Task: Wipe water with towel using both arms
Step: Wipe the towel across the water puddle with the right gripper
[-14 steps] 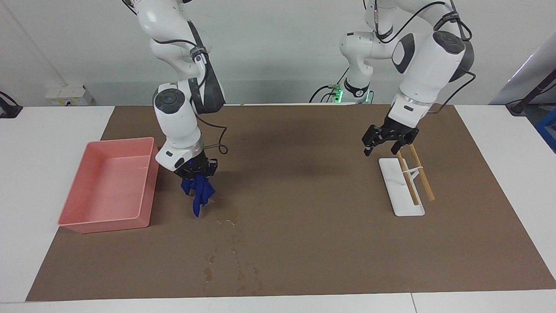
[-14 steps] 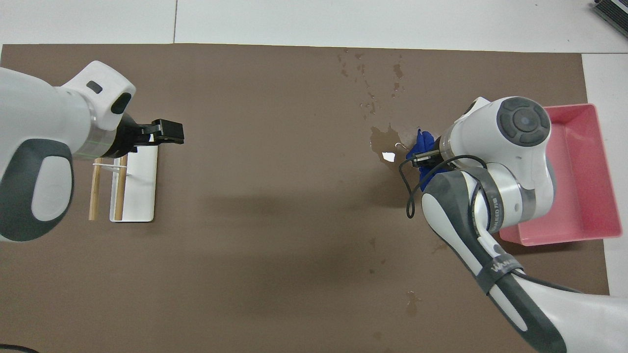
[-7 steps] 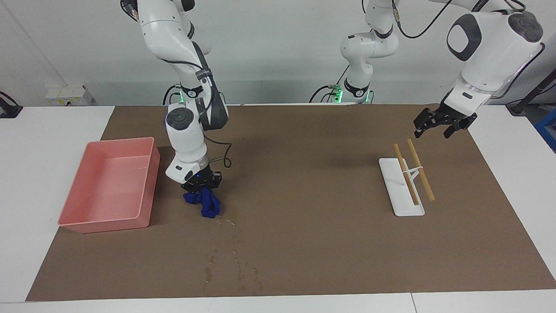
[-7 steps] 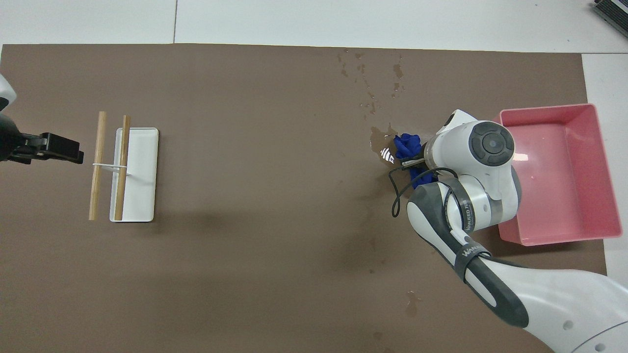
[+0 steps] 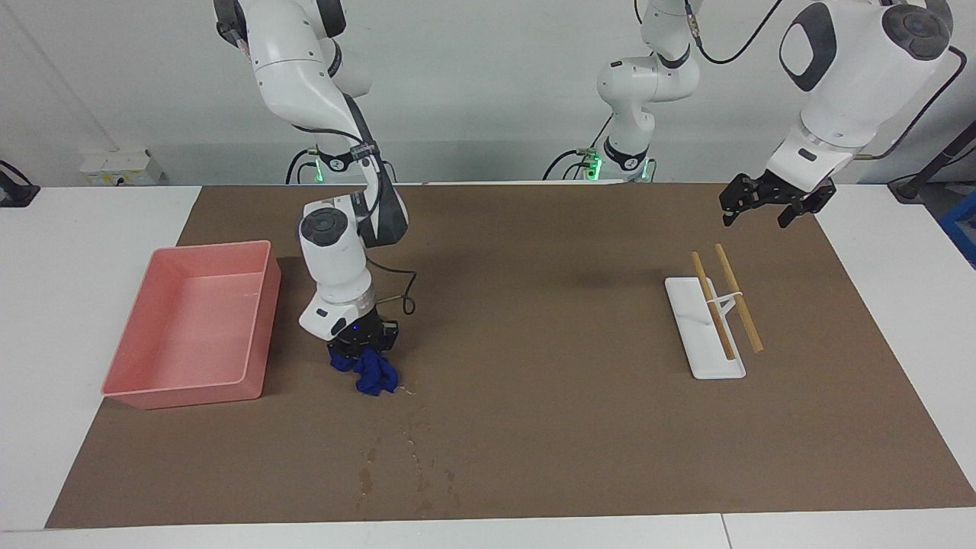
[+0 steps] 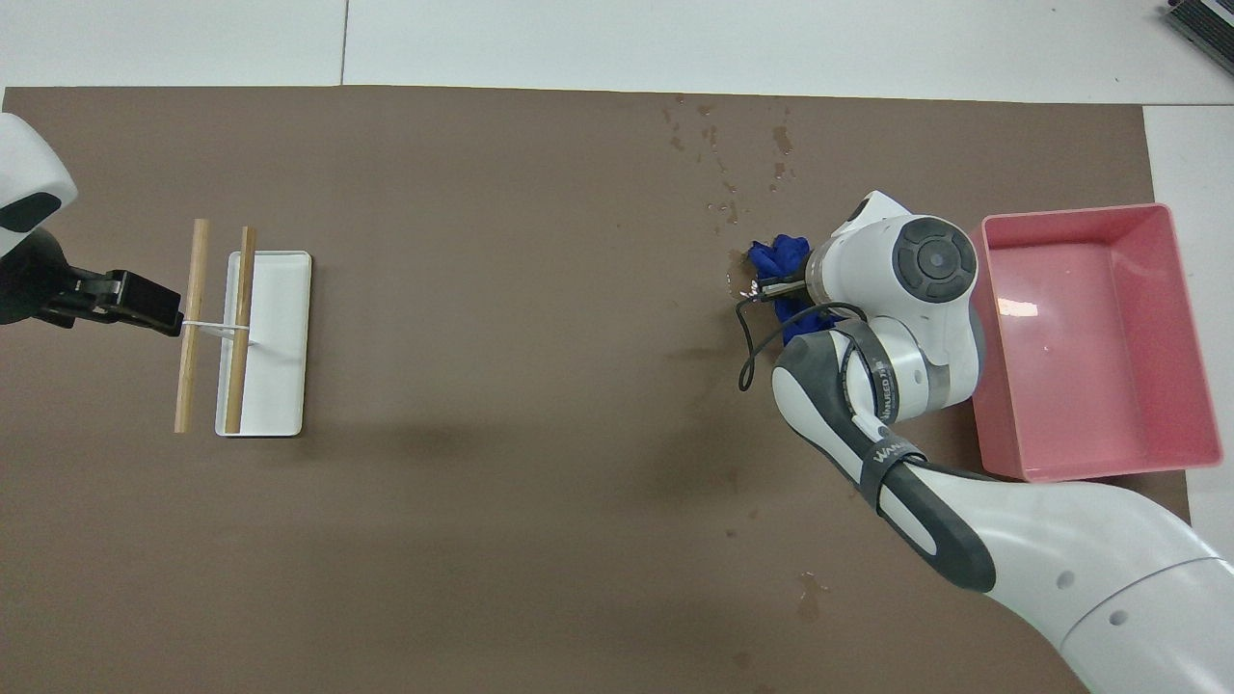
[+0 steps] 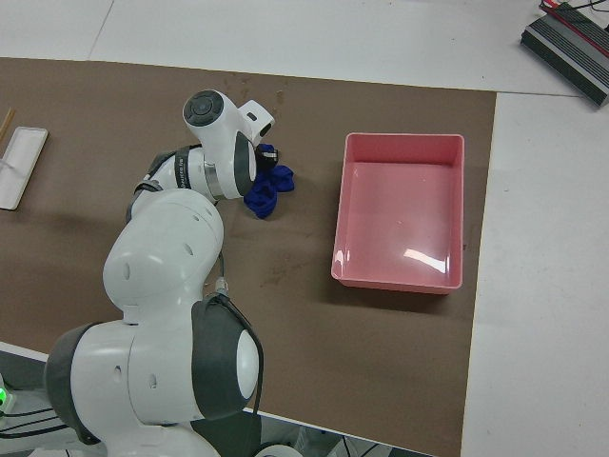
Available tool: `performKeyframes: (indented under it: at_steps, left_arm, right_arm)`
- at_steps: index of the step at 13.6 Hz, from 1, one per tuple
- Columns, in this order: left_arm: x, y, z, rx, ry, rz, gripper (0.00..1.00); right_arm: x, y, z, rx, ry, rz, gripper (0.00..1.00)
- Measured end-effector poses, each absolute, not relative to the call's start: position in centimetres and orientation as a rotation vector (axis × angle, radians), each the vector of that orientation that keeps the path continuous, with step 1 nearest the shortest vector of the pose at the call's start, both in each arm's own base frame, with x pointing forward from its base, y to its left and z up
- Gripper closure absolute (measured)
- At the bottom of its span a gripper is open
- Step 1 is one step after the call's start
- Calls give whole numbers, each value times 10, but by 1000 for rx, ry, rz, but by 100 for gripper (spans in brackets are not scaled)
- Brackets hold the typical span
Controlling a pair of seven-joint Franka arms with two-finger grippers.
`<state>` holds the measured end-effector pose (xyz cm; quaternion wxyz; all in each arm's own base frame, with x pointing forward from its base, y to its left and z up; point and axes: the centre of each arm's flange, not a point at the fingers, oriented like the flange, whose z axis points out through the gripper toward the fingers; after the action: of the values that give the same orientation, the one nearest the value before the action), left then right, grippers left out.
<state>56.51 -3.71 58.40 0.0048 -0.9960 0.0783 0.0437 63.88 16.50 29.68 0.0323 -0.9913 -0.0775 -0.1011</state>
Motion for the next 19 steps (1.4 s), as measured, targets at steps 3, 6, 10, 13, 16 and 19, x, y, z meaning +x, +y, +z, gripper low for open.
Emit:
performKeyframes:
  at_steps: [3, 6, 10, 13, 16, 19]
  left_arm:
    - [566, -39, 587, -3120, 249, 105, 0]
    - [565, -34, 607, -3126, 234, 37, 0]
    - [562, -29, 618, -3127, 221, 8, 0]
    - [562, -33, 616, -3126, 232, 15, 0]
    - [562, -32, 616, -3126, 227, 16, 0]
    - [562, -30, 615, -3127, 223, 16, 0]
  right_arm:
    - [648, 196, 297, -2966, -111, -312, 77]
    - [650, 203, 296, -2847, 131, -257, 77]
    - [649, 218, 301, -2663, 413, -183, 77]
    - [650, 228, 303, -2601, 517, -175, 77]
    - [649, 235, 302, -2598, 514, -175, 77]
    - [651, 230, 283, -2634, 417, -213, 77]
